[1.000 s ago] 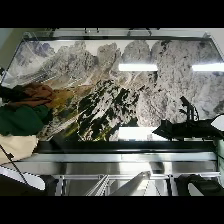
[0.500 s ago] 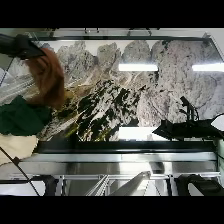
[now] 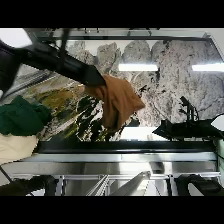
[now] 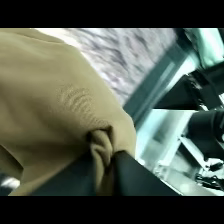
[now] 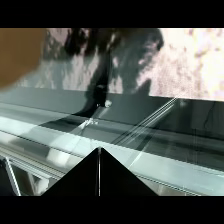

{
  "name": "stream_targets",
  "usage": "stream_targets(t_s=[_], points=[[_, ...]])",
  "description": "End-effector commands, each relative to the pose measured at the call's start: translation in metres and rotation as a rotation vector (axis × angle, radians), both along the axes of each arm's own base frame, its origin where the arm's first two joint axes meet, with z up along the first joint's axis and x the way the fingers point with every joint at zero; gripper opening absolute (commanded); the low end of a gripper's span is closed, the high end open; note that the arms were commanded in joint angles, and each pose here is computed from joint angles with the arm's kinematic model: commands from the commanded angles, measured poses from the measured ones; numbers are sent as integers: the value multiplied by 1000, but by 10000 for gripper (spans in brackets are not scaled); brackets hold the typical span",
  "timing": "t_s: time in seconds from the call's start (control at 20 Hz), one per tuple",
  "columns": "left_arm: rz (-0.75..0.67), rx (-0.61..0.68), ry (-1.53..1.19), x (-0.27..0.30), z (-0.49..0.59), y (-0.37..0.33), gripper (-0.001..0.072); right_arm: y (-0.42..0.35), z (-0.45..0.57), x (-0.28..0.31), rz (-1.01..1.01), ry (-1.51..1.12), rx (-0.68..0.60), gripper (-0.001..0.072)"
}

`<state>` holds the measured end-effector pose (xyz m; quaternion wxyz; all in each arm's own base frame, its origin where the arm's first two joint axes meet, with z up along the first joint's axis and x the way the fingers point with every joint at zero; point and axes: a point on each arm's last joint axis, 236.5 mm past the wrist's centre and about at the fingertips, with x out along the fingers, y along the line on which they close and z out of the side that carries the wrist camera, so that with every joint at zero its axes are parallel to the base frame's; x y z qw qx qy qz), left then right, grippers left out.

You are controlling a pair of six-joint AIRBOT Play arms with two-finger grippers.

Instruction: Fold the shirts.

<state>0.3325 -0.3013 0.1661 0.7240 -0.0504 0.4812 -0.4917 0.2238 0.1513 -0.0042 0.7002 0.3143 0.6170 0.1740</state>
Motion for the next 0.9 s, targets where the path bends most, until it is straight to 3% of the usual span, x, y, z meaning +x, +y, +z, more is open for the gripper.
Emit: stream_targets(t_s=[0.0, 0.15, 0.25, 0.35, 0.4, 0.6, 0.85], points=[[-40, 60, -44, -17, -29, -32, 316, 1, -1, -4, 13, 13, 0, 19], [-18, 205, -62, -8, -43, 0, 316, 0, 0, 0, 1, 0, -3, 19], [29, 228, -4, -3, -33, 25, 316, -5, 0, 4, -20, -4, -4, 52], [89, 250, 70, 1, -30, 53, 323, -9, 0, 6, 9, -41, -19, 415], [106, 268, 111, 0, -33, 67, 323, -10, 0, 6, 31, -62, -26, 451], [151, 330, 308, -17, -92, 101, 323, -10, -4, 7, 78, -88, -37, 452], [262, 307, 387, -24, -191, 107, 323, -10, -36, 13, 131, -35, -44, 452]])
